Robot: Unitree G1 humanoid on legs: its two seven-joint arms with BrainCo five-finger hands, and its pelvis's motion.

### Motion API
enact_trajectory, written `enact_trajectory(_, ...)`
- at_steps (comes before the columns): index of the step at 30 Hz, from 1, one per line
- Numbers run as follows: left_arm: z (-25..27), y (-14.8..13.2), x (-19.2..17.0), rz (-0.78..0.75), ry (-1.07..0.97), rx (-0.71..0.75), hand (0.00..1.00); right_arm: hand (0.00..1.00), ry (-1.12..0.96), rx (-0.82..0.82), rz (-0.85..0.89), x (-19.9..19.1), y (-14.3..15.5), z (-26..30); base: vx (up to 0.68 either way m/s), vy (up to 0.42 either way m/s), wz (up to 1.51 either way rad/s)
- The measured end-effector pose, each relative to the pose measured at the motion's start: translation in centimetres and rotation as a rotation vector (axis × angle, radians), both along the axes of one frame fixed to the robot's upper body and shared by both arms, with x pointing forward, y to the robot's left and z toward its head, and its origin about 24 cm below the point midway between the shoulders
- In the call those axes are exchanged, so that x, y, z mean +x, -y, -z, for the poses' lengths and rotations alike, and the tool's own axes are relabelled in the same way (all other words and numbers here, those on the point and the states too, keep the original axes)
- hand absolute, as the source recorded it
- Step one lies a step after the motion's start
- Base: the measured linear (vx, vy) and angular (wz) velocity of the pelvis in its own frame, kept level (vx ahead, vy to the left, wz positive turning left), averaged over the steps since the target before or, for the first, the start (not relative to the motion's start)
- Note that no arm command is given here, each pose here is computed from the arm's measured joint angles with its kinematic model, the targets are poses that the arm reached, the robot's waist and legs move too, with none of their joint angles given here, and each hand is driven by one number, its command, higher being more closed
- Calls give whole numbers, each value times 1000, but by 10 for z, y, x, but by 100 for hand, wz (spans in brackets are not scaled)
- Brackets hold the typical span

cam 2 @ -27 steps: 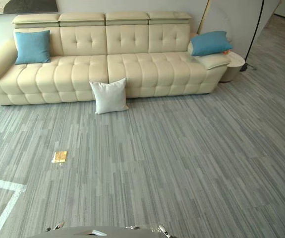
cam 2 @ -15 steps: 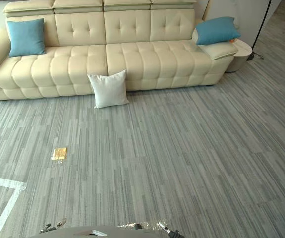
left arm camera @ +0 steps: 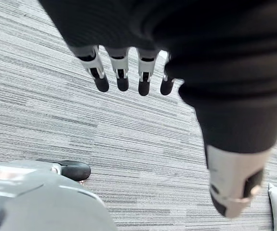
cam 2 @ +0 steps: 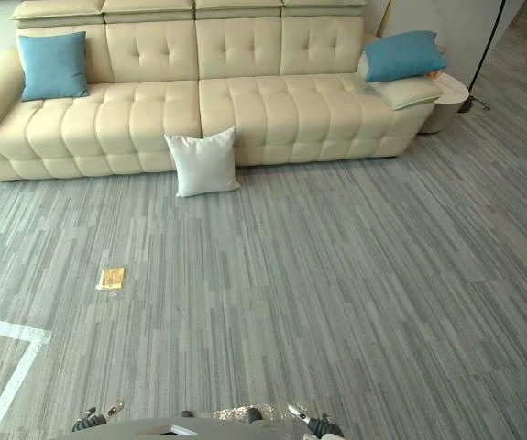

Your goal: Pick up cushions and gather them together orderly.

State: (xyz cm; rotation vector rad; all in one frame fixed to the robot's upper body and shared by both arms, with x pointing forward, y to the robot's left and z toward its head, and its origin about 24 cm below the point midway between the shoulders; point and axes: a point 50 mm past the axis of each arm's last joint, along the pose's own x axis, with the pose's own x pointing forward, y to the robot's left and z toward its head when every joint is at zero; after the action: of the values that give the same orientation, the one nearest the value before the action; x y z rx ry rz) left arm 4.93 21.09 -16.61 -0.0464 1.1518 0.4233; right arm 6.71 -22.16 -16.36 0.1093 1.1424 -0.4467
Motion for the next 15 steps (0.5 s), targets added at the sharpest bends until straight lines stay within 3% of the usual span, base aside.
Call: enact_trajectory(15, -5, -8, 21, 42, 49, 31, 0, 0, 75, 14, -30, 24, -10, -5, -10, -17, -8)
